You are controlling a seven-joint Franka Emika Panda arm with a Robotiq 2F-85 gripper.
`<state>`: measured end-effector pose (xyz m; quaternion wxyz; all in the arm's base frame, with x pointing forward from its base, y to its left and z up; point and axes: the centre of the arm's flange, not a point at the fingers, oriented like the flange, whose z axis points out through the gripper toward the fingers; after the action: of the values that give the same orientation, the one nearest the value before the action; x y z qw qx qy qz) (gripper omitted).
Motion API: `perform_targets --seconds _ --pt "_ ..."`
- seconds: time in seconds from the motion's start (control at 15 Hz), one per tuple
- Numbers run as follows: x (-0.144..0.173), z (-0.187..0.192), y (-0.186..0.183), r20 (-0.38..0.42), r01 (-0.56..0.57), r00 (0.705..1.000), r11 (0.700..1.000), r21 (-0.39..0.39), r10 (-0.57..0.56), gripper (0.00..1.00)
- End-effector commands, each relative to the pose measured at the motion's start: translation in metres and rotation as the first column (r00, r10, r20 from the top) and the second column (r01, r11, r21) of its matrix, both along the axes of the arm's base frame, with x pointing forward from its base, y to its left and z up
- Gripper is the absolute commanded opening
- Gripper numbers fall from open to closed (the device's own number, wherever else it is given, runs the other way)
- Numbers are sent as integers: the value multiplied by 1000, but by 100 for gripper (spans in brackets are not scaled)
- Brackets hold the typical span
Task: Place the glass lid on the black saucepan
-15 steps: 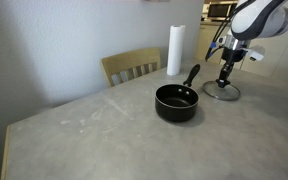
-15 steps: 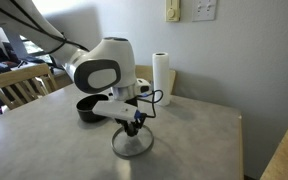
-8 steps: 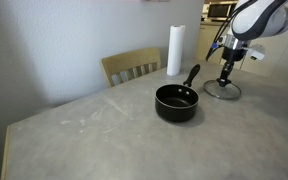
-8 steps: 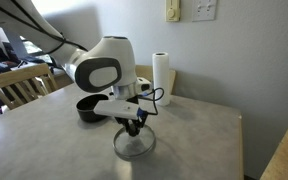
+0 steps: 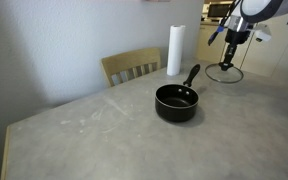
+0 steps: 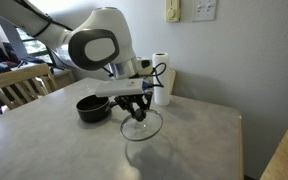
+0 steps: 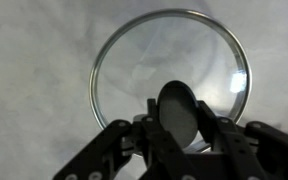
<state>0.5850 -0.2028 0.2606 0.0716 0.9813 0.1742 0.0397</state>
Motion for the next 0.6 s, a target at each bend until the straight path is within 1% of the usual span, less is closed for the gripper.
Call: perform_targets --seconds 0.0,0.27,0.53 --pt "-10 49 9 13 -28 999 998 -48 29 16" --pt "-6 85 25 57 -58 996 996 -64 62 16" --pt "-1 110 49 92 -101 990 994 -43 105 16"
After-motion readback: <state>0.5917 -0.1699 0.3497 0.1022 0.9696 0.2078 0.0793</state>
